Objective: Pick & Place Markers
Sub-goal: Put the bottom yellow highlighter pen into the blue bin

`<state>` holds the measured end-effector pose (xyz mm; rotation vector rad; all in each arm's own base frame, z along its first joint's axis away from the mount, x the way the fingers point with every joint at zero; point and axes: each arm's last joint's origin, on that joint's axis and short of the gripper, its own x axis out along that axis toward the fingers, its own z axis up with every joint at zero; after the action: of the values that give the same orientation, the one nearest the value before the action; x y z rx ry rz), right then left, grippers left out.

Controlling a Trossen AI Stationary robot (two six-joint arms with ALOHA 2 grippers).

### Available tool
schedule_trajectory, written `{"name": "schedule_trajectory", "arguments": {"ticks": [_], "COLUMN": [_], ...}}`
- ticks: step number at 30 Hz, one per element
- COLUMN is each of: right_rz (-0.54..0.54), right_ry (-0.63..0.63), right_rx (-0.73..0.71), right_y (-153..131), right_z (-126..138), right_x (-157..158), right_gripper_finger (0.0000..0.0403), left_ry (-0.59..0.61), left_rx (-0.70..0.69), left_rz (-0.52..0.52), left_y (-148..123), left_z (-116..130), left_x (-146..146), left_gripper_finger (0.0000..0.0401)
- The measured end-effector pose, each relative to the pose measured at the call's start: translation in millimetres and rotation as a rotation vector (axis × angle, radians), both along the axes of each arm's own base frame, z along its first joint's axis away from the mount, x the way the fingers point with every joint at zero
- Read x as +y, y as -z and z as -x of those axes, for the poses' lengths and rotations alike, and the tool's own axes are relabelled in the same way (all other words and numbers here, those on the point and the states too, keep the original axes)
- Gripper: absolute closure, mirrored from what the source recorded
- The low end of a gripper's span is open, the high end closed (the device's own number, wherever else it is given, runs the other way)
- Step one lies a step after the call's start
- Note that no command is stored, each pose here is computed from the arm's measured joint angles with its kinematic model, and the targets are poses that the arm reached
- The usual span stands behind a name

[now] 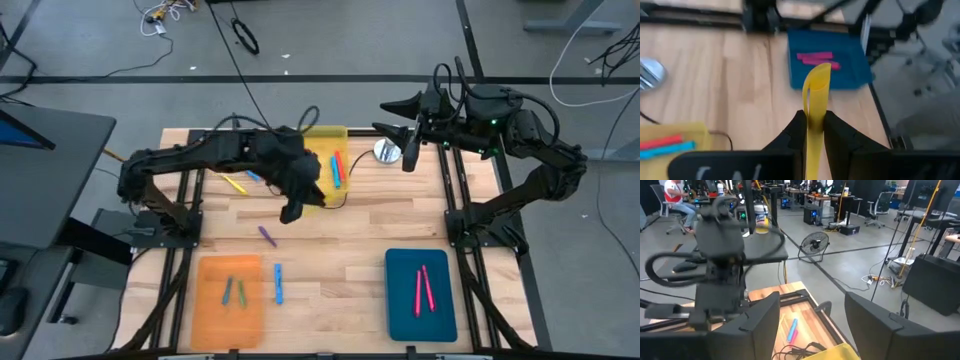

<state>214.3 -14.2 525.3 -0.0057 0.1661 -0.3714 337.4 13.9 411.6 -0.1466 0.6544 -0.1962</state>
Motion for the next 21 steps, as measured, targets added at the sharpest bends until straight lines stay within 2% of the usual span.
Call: {"name": "schedule_trajectory", "arguments": {"ticks": [4, 13, 18, 21], "right_rz": [-0.029, -0.067, -0.087, -0.064], "right_ry": [-0.012, -0.200, -0.255, -0.288], "right_rx": [-0.001, -0.003, -0.012, -0.020], "right_y": [0.9, 2.7, 5.5, 6.9], "right_z": [0.0, -9.6, -22.8, -32.8], "right_x": [1.4, 6.7, 10.3, 14.2], "right_gripper_finger": [0.0179, 0.0179, 0.0179, 0.0179], "left_ry": [-0.043, -0.170, -0.229, -0.251], "left_rx": [-0.070, -0.316, -0.466, -0.530], "left_rz": [-0.003, -0.044, -0.034, -0.030], "left_y": [-17.9, -63.2, -83.7, -90.8], "left_z": [15.0, 50.2, 61.1, 62.6], "left_x": [-0.1, 1.2, 1.8, 2.3], "left_gripper_finger": [0.0355, 0.0355, 0.0355, 0.0355]}}
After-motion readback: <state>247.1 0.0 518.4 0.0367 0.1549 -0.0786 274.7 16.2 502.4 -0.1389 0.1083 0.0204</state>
